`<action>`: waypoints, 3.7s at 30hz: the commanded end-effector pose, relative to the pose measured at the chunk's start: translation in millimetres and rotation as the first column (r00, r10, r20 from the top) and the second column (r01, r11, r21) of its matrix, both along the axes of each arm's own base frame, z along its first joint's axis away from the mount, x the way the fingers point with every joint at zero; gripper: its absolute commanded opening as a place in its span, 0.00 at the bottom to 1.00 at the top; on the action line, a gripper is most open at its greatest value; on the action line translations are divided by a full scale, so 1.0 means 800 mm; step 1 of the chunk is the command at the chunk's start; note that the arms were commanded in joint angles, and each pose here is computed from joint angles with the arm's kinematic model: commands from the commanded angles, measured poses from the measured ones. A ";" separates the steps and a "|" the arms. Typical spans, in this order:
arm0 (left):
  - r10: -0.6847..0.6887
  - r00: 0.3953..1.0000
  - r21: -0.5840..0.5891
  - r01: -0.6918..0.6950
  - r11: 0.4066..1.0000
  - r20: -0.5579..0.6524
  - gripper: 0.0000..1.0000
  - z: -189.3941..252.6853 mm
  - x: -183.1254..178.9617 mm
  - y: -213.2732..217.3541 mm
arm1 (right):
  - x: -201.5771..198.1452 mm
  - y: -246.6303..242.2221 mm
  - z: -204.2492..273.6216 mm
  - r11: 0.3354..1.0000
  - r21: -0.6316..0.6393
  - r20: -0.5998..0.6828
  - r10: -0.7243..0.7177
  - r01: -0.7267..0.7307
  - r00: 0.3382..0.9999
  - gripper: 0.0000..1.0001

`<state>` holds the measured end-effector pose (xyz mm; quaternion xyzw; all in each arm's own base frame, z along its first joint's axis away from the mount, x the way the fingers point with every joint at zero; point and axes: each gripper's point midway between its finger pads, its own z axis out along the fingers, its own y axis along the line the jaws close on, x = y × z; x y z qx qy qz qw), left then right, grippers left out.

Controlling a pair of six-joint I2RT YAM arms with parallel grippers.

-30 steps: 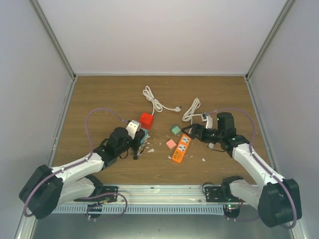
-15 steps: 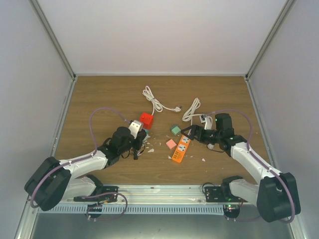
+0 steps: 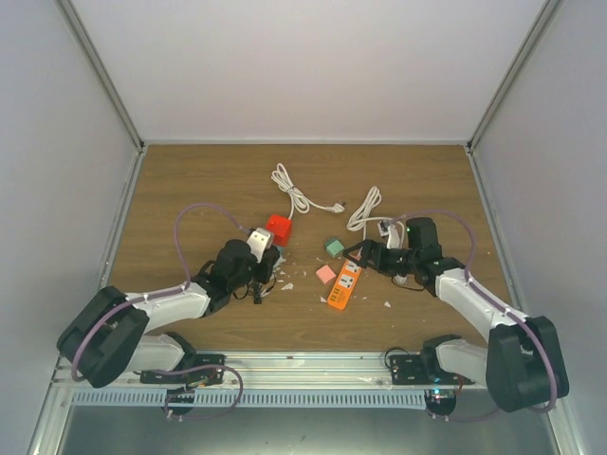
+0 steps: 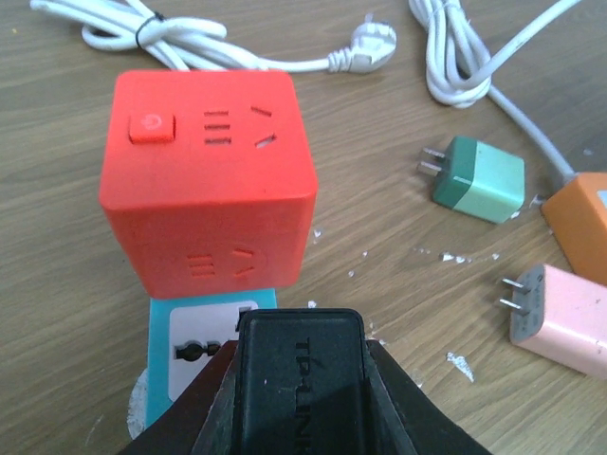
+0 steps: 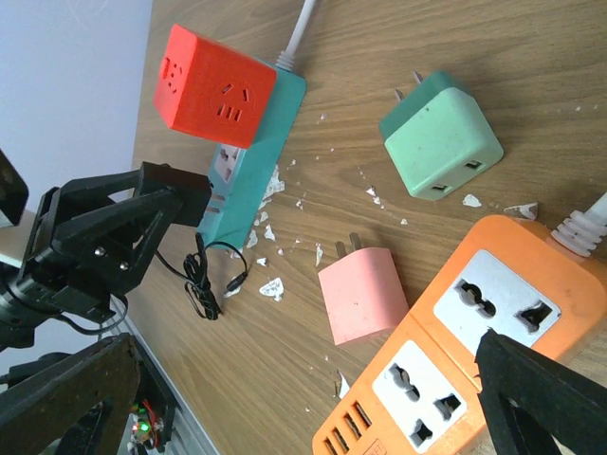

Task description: Insert the plug

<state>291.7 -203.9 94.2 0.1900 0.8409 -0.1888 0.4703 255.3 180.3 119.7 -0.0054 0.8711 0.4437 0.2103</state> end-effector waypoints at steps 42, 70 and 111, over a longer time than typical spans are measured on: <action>-0.013 1.000 -0.006 0.013 1.000 0.003 0.00 0.005 0.055 -0.004 | 0.006 0.007 -0.028 0.999 0.022 -0.034 0.042 -0.041 0.999 0.98; 0.034 0.999 0.020 -0.034 0.999 -0.021 0.00 0.001 0.055 0.008 | 0.004 0.008 -0.025 0.998 0.026 -0.031 0.049 -0.049 0.998 0.98; 0.027 0.996 0.013 -0.026 1.000 -0.087 0.00 -0.014 0.045 0.006 | 0.004 0.010 -0.030 0.998 0.031 -0.046 0.060 -0.059 0.997 0.98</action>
